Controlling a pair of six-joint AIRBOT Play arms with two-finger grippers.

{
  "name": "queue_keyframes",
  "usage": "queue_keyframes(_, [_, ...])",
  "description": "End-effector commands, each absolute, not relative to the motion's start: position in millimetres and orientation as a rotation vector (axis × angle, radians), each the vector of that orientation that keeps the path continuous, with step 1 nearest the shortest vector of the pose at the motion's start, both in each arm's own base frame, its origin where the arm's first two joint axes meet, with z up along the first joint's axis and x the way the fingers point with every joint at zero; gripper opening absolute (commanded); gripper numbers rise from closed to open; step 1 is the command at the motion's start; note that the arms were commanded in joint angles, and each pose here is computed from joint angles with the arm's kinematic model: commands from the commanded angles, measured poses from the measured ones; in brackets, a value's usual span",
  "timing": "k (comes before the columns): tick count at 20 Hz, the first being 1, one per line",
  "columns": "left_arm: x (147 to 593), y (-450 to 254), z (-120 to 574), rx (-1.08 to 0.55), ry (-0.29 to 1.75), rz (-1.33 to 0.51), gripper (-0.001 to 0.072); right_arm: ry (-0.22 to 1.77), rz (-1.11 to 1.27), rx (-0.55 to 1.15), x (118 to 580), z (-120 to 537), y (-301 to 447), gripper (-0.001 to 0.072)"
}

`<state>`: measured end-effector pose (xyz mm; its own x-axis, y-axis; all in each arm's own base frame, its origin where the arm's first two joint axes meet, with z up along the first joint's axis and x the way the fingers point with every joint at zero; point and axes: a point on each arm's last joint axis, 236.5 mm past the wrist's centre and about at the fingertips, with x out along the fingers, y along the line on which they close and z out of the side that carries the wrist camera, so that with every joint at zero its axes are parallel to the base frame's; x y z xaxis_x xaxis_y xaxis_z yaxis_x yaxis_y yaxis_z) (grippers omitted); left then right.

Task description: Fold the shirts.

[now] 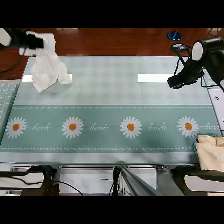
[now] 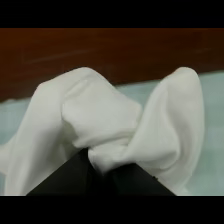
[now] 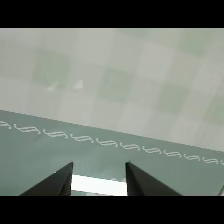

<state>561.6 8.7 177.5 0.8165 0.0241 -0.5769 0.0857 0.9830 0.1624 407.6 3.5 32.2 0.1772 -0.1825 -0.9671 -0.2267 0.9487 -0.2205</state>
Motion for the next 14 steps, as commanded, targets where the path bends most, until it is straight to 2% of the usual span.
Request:
queue_keyframes(1, [494, -73, 276, 0.096, 0.518, -0.223, 0.0033, 1.449, 0.0, -0.38, 397, 33, -7, 0.0391])
queue_keyframes(4, [419, -168, 292, 0.062, 0.585, -0.5, 0.0033, 1.494, -0.008, -0.375, 382, 38, -9, 0.039])
queue_keyframes(8, [333, -287, 261, 0.155, 0.729, -0.843, 0.0033, 1.368, -0.018, -0.364, 376, 85, -12, 0.039])
queue_keyframes(11, [279, -375, 219, 0.242, 0.783, -1.044, 0.0033, 1.258, -0.049, -0.339, 368, 123, -21, 0.039])
queue_keyframes(14, [239, -442, 156, 0.321, 0.861, -1.161, 0.0033, 1.201, -0.086, -0.298, 359, 145, -36, 0.039])
